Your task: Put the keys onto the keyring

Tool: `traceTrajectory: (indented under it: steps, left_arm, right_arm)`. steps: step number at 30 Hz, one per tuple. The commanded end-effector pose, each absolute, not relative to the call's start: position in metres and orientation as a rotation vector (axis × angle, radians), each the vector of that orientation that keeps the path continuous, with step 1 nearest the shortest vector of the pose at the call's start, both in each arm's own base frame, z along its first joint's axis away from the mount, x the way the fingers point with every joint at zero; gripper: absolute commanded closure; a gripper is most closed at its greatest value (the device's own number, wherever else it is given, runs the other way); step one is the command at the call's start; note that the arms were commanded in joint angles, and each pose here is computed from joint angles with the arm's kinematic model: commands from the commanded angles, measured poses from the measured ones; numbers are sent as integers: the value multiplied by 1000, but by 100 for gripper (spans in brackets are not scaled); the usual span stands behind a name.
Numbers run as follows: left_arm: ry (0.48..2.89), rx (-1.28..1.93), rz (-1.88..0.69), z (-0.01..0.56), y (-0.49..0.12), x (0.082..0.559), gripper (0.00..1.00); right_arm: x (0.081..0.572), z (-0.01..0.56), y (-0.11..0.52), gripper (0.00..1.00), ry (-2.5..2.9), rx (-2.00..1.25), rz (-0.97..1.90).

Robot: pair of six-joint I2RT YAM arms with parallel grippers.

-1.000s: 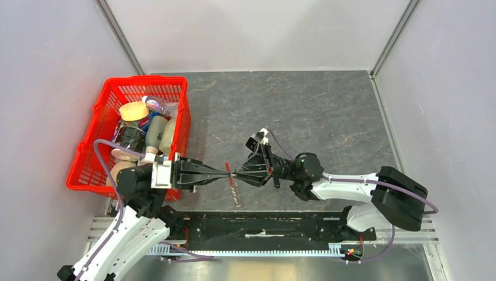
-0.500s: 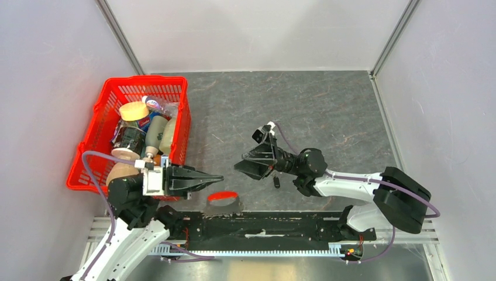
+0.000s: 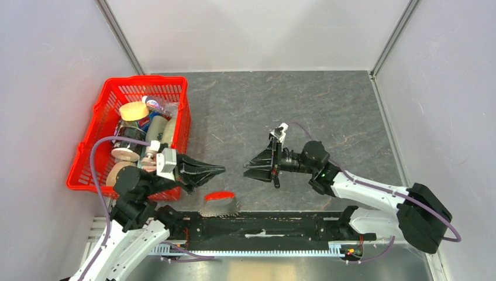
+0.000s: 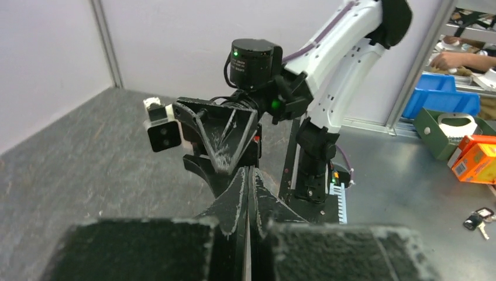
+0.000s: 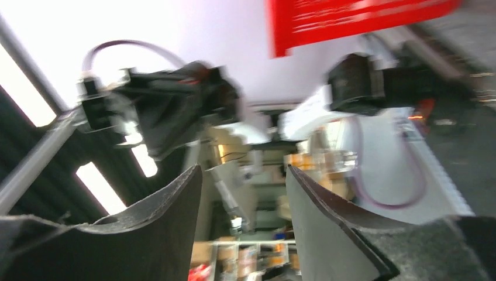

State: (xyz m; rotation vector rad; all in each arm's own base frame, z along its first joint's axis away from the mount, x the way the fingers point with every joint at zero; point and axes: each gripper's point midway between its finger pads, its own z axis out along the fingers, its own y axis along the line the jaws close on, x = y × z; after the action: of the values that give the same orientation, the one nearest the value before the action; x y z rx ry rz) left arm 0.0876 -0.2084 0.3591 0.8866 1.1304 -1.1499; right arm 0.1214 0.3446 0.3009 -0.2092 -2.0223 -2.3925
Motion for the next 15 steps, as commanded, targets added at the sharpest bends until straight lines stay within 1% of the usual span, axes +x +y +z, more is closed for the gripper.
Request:
traceTrajectory:
  steps: [1, 3, 6, 9, 11, 13, 15]
  left_arm:
    - [1286, 783, -1060, 356, -196, 104, 98]
    - [1376, 737, -1031, 347, -191, 110, 95]
    - [1476, 674, -1000, 334, -183, 116, 91]
    - [1532, 657, -984, 318, -179, 116, 78]
    - [1561, 621, -950, 308, -173, 119, 74]
    - [1568, 594, -919, 302, -167, 121, 71]
    - [1564, 536, -909, 301, -162, 123, 63]
  right_arm:
    - [128, 220, 332, 37, -2678, 50, -2027]
    - [138, 199, 315, 37, -2916, 74, -1847]
    - [145, 184, 296, 37, -3109, 128, -1649]
    - [138, 170, 292, 37, -3102, 121, -1565]
    - [129, 156, 299, 37, -3071, 113, -1544]
    - [119, 138, 308, 37, -3099, 155, -1452]
    - [112, 120, 319, 37, -3136, 214, -1346]
